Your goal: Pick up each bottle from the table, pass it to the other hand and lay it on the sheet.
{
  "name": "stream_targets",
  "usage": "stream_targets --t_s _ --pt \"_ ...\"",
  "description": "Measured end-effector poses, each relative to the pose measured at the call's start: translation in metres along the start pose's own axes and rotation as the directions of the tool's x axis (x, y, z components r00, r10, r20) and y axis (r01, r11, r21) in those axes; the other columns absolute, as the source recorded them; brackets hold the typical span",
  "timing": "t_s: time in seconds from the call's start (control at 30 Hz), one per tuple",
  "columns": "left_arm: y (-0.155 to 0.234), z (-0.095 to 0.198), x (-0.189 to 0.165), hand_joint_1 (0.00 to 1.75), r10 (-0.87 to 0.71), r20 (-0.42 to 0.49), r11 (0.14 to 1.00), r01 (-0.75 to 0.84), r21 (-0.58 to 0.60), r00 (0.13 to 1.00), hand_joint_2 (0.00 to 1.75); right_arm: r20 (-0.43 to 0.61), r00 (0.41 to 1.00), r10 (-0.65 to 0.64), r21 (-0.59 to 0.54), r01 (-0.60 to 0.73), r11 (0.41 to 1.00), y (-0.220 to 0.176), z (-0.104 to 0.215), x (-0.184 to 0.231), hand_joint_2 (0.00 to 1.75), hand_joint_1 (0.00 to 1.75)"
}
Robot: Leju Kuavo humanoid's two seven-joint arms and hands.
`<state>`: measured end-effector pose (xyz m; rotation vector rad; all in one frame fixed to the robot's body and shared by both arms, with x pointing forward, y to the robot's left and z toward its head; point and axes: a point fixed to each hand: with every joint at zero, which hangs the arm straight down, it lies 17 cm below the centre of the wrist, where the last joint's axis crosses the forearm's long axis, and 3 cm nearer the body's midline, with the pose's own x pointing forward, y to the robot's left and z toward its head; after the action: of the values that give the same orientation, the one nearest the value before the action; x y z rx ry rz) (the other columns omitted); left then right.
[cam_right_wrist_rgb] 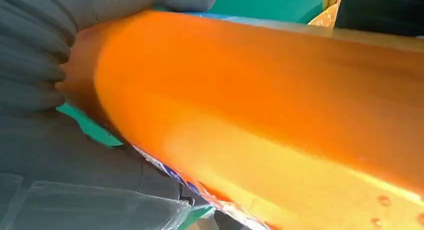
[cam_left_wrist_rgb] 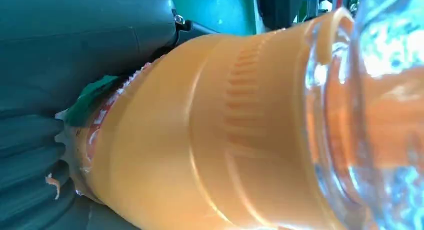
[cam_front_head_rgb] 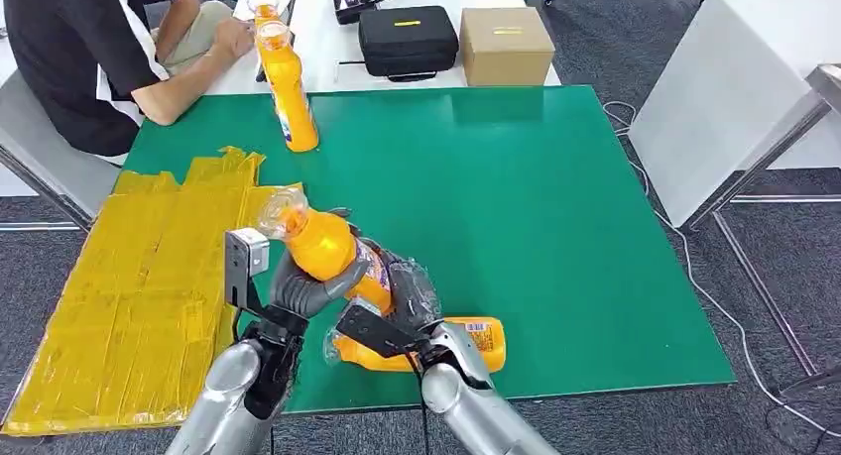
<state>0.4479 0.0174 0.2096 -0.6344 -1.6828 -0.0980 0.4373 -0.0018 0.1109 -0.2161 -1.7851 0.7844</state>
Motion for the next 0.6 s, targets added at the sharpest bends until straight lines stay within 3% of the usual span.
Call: stream_targets --t_s 0.03,0.37,0.53,0.6 --pt "0.000 0.000 0.000 1.75 0.000 0.003 1.000 0.000 0.000 1.000 1.75 -0.001 1.000 -0.002 -0.002 0.002 1.000 -0.001 0.000 0.000 1.75 0.02" --pt "0.015 0.016 0.016 1.75 -0.128 0.108 0.992 0.128 0.014 0.986 1.75 0.046 0.998 -0.049 -0.018 0.050 0.999 0.002 0.004 0.015 1.75 0.00" --pt "0.056 0.038 0.042 1.75 -0.258 0.205 0.963 0.234 0.133 0.944 1.75 0.092 0.994 -0.052 -0.074 0.059 0.996 -0.016 0.007 0.024 1.75 0.00" --pt "0.079 0.051 0.062 1.75 -0.376 0.254 0.921 0.331 0.204 0.891 1.75 0.103 0.994 -0.036 -0.127 0.049 0.991 -0.036 0.010 0.022 1.75 0.00"
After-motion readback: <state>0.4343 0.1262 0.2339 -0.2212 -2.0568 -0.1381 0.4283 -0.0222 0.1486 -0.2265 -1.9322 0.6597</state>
